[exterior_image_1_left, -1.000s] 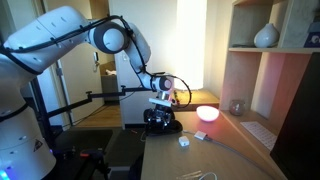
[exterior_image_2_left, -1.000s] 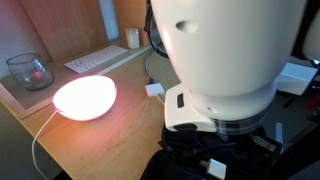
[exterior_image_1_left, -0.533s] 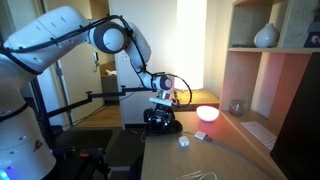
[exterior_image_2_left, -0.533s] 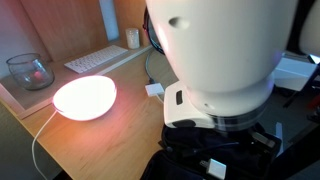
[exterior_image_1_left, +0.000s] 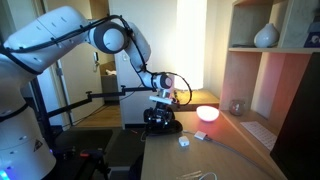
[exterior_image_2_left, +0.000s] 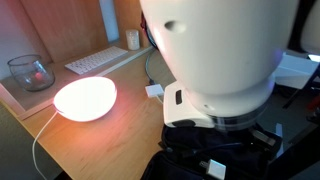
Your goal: Remove the black cable from the case and put it on the table
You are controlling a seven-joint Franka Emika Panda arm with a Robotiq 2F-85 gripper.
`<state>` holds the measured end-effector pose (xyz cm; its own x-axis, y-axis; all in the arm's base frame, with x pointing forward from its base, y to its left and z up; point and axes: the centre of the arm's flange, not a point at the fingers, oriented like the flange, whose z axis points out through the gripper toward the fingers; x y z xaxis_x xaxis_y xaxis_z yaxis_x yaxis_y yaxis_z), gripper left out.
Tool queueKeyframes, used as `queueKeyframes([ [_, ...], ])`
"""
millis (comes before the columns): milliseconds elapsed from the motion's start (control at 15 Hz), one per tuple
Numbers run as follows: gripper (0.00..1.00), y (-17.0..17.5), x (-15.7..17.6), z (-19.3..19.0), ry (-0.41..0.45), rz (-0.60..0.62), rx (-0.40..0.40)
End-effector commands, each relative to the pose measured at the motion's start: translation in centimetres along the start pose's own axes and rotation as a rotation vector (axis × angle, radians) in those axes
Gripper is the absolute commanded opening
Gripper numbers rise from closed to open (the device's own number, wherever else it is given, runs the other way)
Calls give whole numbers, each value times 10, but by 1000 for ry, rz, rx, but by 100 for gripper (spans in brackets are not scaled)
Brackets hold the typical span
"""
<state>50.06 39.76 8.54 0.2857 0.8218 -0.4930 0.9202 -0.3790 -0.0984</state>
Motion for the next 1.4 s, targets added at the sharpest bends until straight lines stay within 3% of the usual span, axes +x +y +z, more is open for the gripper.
queueKeyframes([
  [0, 100, -4, -1, -16, -1, -3, -40],
  [600, 100, 1, 18, -22, 19, -176, -42],
  [867, 100, 1, 23, -19, 16, -190, -38],
  [1333, 100, 1, 26, -19, 57, -16, -82],
])
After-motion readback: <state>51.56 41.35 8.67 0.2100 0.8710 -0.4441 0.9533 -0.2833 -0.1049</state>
